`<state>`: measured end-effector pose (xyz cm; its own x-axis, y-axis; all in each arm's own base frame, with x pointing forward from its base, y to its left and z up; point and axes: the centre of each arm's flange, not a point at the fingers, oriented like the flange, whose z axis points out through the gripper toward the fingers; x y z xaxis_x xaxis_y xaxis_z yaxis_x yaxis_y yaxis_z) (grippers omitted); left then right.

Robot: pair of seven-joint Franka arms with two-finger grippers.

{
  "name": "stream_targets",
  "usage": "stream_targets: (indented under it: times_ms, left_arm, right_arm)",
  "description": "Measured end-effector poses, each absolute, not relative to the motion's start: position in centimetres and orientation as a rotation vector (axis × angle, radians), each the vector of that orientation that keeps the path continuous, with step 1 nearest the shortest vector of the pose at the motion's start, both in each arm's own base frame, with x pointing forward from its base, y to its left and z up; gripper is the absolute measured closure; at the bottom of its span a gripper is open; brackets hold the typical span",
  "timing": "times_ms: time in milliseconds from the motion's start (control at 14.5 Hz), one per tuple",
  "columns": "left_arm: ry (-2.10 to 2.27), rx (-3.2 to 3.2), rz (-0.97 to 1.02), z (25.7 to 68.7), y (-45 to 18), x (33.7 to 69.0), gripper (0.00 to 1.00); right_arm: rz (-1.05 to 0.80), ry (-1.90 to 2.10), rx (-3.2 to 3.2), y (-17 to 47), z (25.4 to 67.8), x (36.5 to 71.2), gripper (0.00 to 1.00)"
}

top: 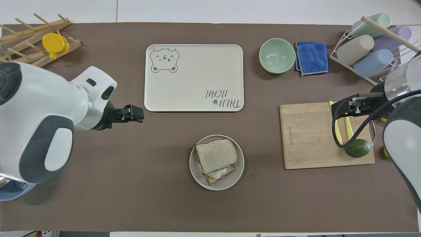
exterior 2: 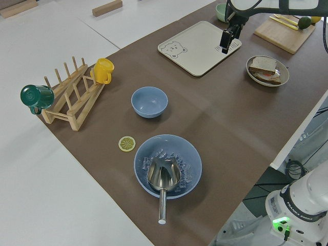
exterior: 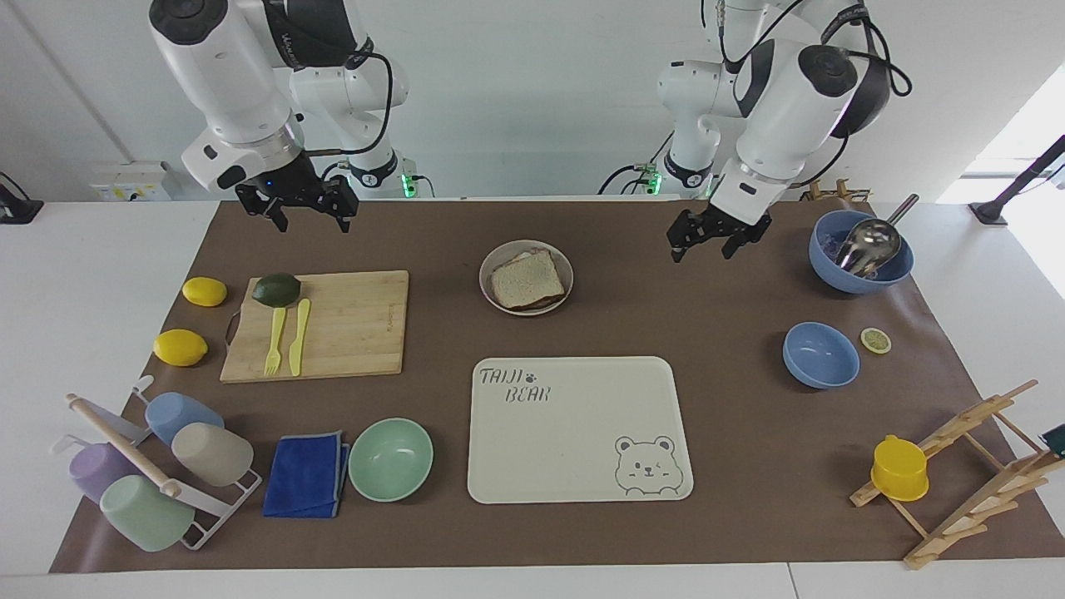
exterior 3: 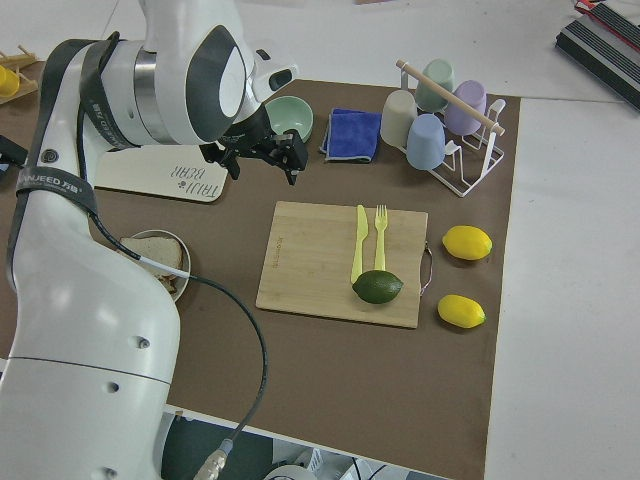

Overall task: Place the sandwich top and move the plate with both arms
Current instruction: 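Reach the left gripper to the rim of the grey plate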

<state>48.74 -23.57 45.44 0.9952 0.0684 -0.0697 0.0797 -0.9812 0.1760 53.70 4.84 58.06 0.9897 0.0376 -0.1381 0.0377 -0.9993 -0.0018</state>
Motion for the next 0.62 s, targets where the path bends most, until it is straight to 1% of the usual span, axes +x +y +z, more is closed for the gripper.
stream_targets:
  times_ms: [138, 276, 414, 552, 621]
  left_arm:
    - [0.095, 2.947, -0.104, 40.4, -25.8, 47.6, 0.00]
    - [0.076, 2.949, -0.091, 36.7, -27.2, 46.3, 0.00]
    - [0.064, 2.951, -0.110, 34.7, -28.0, 44.7, 0.00]
    - [0.093, 2.931, -0.167, 33.5, -28.5, 43.4, 0.01]
    - [0.113, 2.919, -0.193, 33.1, -28.6, 42.9, 0.07]
  right_arm:
    - [-0.229, 0.085, 3.135, 3.6, 57.6, 53.7, 0.00]
    - [-0.226, 0.112, 3.132, 1.1, 57.0, 53.9, 0.00]
    - [-0.209, 0.115, 3.111, -0.6, 57.5, 54.1, 0.00]
    - [-0.204, 0.116, 3.111, -0.7, 58.1, 54.0, 0.00]
    - [-0.207, 0.113, 3.111, -0.8, 58.0, 54.0, 0.00]
